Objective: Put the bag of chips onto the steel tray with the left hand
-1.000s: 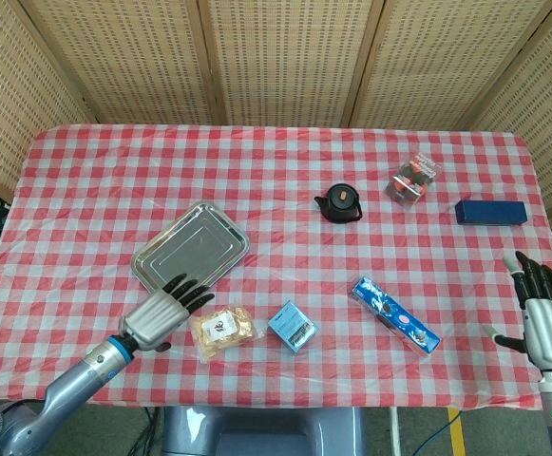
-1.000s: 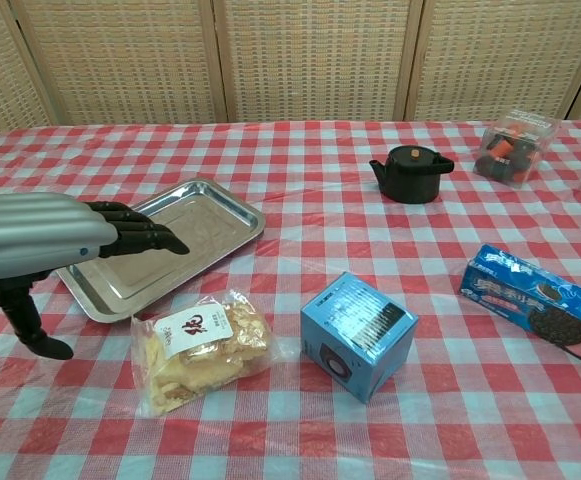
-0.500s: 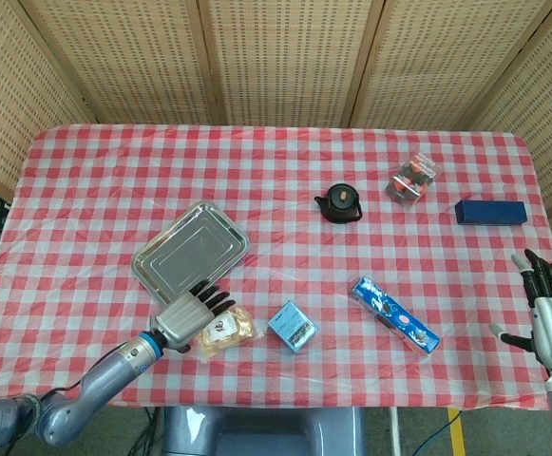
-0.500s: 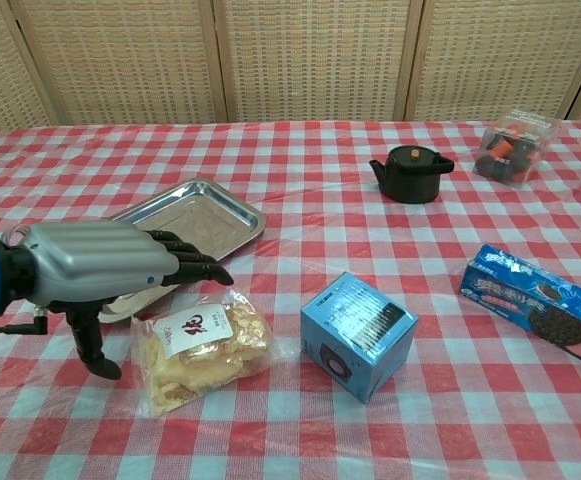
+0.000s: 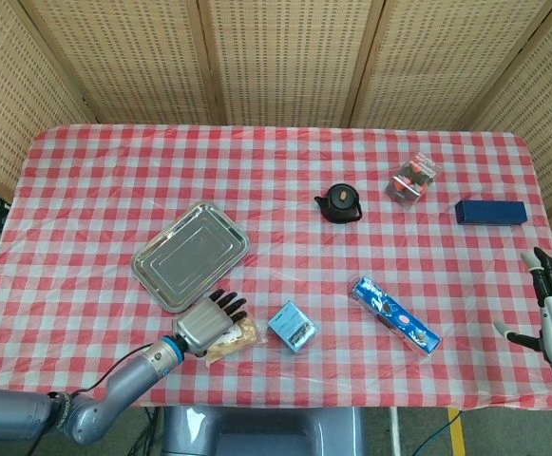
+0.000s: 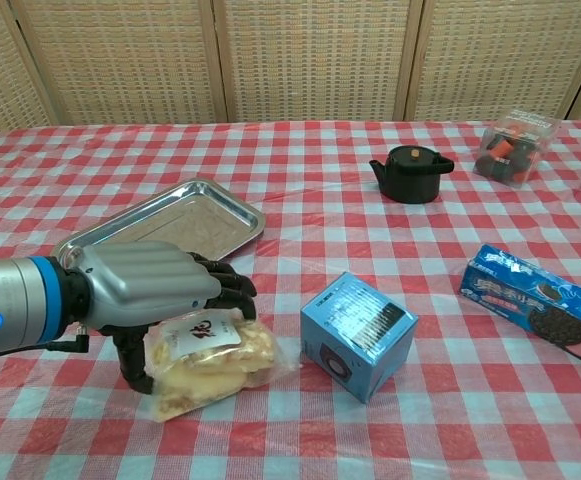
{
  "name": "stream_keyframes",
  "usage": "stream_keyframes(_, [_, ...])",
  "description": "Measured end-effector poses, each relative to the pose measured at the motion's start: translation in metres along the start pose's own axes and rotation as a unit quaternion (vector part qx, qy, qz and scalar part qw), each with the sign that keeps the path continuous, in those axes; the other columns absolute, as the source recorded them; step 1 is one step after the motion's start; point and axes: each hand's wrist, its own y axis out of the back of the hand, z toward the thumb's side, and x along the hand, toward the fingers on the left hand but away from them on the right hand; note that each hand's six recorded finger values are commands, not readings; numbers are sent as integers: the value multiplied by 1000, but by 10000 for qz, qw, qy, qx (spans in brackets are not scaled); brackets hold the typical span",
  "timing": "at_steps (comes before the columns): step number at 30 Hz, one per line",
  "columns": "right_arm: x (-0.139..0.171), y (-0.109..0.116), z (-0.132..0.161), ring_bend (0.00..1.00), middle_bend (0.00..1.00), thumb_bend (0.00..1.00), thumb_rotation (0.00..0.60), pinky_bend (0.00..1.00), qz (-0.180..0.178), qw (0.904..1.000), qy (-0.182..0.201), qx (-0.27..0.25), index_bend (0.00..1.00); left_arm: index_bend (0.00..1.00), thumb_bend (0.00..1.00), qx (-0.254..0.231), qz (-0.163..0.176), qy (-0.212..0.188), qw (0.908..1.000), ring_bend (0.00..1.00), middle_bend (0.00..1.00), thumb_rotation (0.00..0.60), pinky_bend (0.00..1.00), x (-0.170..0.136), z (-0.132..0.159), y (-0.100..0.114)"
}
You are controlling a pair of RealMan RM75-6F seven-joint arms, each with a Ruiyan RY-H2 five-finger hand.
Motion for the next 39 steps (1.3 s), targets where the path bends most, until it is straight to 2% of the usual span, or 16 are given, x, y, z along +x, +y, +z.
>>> stream_keyframes(3, [0,1,0,0,0,72,600,0,-13,10000,12,-8,0,388,339,48,101,107,9999,117,147,600,236,1,-1,0])
stream_keyframes(10, [1,2,1,0,0,72,600,0,-27,10000,24,2,0,391,340,-30,425,229,9988,118,148,600,235,-5,-9,11])
stream_keyframes(18, [2,1,3,0,0,72,600,0,-16,10000,54,24,0,391,341,-159,908,685,9934,118,148,600,230,-27,-55,43])
stream_keyframes(23, [2,-1,5,0,0,73,600,0,15,10000,79,47,0,391,340,-131,1090,1010,9888,117,148,600,230,-40,-88,57])
stream_keyframes(33, [3,-2,7,0,0,73,600,0,36,9999,107,40,0,391,336,-288,1149,1563,9806,118,148,600,230,-42,-140,52])
stream_keyframes(39, [3,-5,9,0,0,73,600,0,85,9999,144,42,0,365,327,-371,1159,1748,9770,108,116,600,202,-37,-156,52])
